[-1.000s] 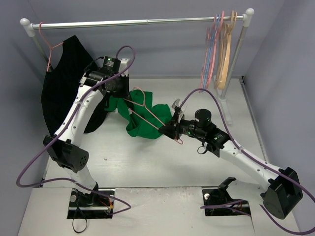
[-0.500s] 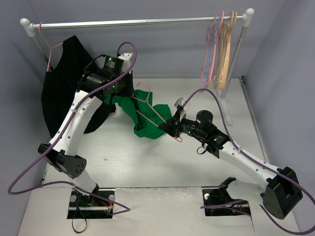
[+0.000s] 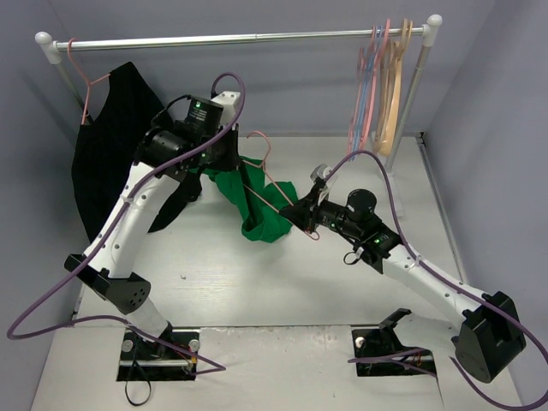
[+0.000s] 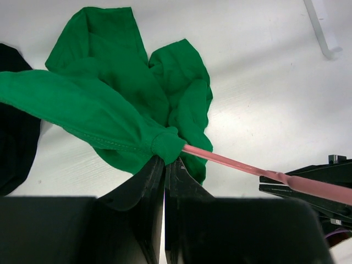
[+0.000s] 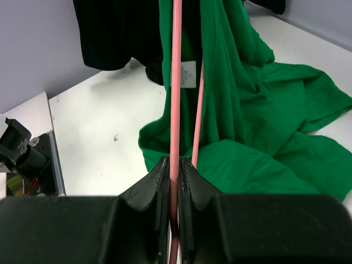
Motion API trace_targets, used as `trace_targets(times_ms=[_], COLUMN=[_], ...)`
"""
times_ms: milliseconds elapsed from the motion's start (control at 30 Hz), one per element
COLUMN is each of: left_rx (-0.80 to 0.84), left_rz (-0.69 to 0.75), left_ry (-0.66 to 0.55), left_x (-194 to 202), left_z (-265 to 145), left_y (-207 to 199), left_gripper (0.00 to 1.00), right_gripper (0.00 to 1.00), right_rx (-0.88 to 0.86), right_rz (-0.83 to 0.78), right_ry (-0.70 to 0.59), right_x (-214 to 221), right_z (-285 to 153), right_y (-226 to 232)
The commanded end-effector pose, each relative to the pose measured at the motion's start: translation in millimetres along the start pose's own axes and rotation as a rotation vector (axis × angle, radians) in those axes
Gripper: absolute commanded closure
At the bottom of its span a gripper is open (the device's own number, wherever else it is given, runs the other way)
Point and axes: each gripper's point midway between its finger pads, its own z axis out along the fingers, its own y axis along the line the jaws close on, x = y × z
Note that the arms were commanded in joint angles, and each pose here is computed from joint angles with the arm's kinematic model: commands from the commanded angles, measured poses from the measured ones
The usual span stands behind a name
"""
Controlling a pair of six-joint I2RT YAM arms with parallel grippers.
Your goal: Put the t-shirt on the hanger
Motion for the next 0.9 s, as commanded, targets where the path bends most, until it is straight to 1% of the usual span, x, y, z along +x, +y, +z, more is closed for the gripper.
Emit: trace_targets(times_ms=[0, 100, 200, 333, 600, 867], left_rx=[0.037, 0.040, 0.008, 0.013, 0.132, 0.240], left_rz=[0.025, 0.039, 0.036, 0.020, -0.001, 0.006], left_ry=[-0.105, -0.129, -0.178, -0.259, -0.217, -0.252], left_x=[-23.5, -30.6, -43.6, -63.9, -55.8, -53.5], left_z=[-19.9, -19.1, -21.0, -26.9, -17.9, -28.5], left_y=[-15.8, -23.0, -19.1, -22.0, -51.4, -82.1], left_gripper=[0.95, 0.95, 0.95, 0.91, 0.91, 0.91], right_gripper=[1.00, 1.00, 1.00, 1.00, 1.00, 1.00], right_rx=[-0.065, -0.078, -0.097, -0.086, -0.075, -0.087], right_rz=[-0.106, -0.109, -0.102, -0.098, -0.106, -0.107], right_ry=[-0.182, -0.195, -0.186, -0.191, -0.200, -0.205], right_x=[-64.6, -66.8, -65.1, -62.4, -64.1, -64.5], right_z=[5.9, 7.9, 10.0, 6.6, 9.5, 14.9], right_y=[12.9, 14.0, 16.5, 16.1, 12.0, 8.8])
